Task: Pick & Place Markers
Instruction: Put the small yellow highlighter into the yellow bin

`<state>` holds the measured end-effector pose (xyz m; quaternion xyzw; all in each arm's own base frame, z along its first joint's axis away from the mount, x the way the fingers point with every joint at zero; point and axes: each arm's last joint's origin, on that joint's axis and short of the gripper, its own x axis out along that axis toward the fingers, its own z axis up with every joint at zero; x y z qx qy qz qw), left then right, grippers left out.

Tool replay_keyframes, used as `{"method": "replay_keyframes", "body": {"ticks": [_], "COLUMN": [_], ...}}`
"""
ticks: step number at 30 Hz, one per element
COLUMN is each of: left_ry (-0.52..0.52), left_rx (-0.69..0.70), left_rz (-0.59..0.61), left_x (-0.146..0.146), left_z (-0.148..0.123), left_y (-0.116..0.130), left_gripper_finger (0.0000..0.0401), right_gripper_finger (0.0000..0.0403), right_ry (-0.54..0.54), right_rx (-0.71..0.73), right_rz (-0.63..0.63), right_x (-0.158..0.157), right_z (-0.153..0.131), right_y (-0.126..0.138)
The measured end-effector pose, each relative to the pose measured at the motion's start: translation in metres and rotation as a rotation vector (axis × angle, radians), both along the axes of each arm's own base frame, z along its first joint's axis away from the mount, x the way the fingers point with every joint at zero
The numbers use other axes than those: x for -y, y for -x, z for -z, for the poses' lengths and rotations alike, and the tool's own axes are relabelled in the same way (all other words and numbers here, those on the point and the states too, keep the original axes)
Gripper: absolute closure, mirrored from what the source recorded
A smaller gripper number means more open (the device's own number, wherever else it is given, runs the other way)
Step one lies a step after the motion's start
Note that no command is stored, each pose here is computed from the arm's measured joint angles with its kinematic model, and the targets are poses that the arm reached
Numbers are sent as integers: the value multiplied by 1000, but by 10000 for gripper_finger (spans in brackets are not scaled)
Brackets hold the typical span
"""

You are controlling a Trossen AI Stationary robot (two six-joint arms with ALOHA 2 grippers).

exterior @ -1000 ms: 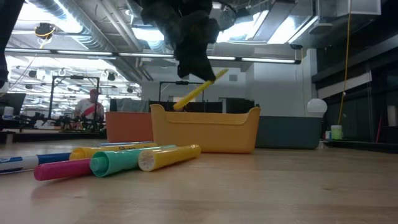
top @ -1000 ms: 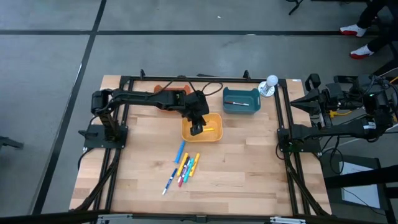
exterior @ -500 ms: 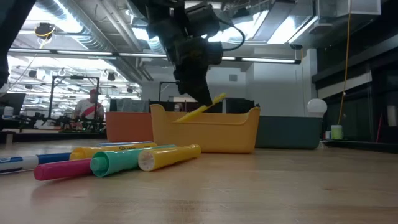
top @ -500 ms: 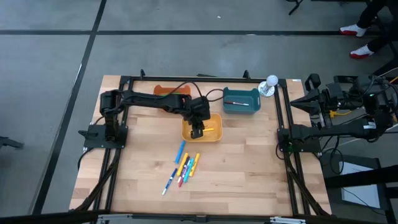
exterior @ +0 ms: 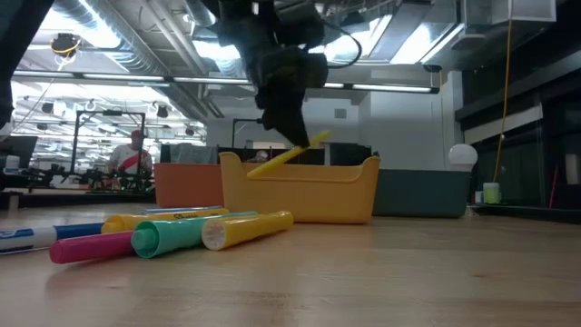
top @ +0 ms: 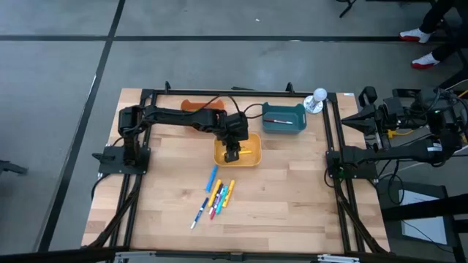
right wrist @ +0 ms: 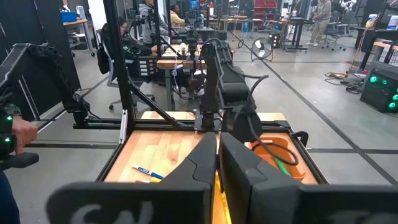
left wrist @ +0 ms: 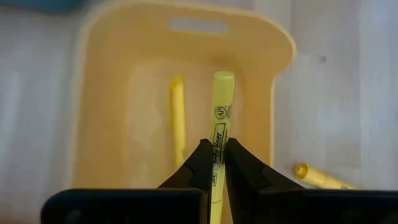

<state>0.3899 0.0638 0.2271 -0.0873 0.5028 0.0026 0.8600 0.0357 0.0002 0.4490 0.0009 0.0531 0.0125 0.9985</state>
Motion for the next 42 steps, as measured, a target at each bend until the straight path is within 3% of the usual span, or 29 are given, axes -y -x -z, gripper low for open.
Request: {"method": "replay_keyframes", "body": {"ticks": [5, 12, 30, 42], "left_ry": [-34, -50, -17, -15], "left_rx": [17, 11, -118, -123], "left_rz": [1, 3, 55, 60], "left_x": [-6, -9, 6, 9], "left_z": [-15, -17, 35, 40], "left_y": [-3, -2, -20, -22], "left_gripper_finger": [384, 384, 384, 384], "right_gripper_finger": [379, 379, 379, 379], "right_ry": [0, 0, 0, 0], "right_rx": [0, 0, 0, 0], "right_rz": [0, 0, -1, 0], "right_x": [0, 0, 0, 0], "right_z": [0, 0, 0, 0], "right_y": [0, 0, 0, 0]}}
